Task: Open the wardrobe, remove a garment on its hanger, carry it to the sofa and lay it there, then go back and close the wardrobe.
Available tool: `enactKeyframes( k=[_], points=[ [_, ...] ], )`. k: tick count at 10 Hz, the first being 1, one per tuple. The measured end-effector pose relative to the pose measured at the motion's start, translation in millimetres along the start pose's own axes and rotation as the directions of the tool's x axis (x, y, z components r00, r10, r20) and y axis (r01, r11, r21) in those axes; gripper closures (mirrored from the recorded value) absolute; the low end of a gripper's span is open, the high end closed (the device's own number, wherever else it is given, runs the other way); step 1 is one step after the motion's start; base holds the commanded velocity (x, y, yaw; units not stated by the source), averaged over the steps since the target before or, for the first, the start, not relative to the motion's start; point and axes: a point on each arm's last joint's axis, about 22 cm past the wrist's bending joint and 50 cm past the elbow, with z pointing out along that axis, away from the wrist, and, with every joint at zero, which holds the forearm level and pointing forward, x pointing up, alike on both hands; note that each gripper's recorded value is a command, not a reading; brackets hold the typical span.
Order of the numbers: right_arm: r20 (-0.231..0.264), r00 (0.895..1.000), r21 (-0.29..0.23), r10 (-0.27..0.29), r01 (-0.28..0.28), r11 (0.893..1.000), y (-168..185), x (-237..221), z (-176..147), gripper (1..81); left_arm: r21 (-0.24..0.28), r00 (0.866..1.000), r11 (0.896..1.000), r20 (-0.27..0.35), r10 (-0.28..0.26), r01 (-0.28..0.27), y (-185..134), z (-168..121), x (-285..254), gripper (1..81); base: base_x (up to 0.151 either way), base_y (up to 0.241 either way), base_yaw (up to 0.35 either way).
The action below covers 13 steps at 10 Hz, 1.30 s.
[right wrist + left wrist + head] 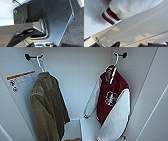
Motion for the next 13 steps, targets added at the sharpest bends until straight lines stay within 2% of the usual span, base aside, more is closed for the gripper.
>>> enactKeyframes(
  k=[2,3,4,5,6,7,8,9,11,13],
  points=[
    [-0.005,1.000,-0.004,-0.001,0.001,1.000,2,1,0,1.0,0.015,0.999,0.999,-0.010,-0.034,0.034,-7,-1,13,1.0,0.000,0.000,0.000],
    [-0.010,1.000,-0.010,0.001,-0.001,1.000,4,2,0,1.0,0.049,1.000,0.999,0.000,0.021,-0.021,-11,-10,53,1.0,0.000,0.000,0.000],
    [-0.002,1.000,-0.010,0.003,-0.003,1.000,4,-1,0,1.0,0.103,0.984,0.989,-0.127,0.121,-0.109,-13,-36,149,1.0,0.000,0.000,0.000],
    [-0.007,1.000,-0.010,0.003,-0.003,1.000,2,5,0,1.0,0.142,0.974,0.983,-0.179,0.140,-0.115,-26,-46,180,1.0,0.000,0.000,0.000],
    [-0.020,1.000,-0.010,-0.001,0.001,1.000,0,15,0,1.0,0.160,0.986,0.984,-0.137,0.095,-0.073,-48,-35,153,1.0,0.000,0.000,0.000],
    [-0.019,1.000,-0.009,-0.002,0.001,1.000,-1,15,0,1.0,0.175,0.995,0.985,-0.096,0.021,-0.004,-73,-19,108,1.0,0.000,0.000,0.000],
    [-0.013,1.000,-0.008,-0.001,0.001,1.000,-1,12,0,1.0,0.199,0.997,0.979,-0.071,-0.028,0.042,-93,-10,79,1.0,0.000,0.000,0.000],
    [-0.014,1.000,-0.009,0.000,0.000,1.000,-1,13,0,1.0,0.215,0.997,0.975,-0.074,-0.038,0.053,-102,-8,76,1.0,0.000,0.000,0.000],
    [-0.012,1.000,-0.009,0.000,0.000,1.000,0,12,0,1.0,0.224,0.996,0.974,-0.087,-0.015,0.034,-101,-10,95,1.0,0.000,0.000,0.000],
    [-0.012,1.000,-0.009,0.001,-0.001,1.000,0,13,0,1.0,0.231,0.988,0.972,-0.130,0.082,-0.050,-79,-26,169,1.0,0.000,0.000,0.000]
  ],
)
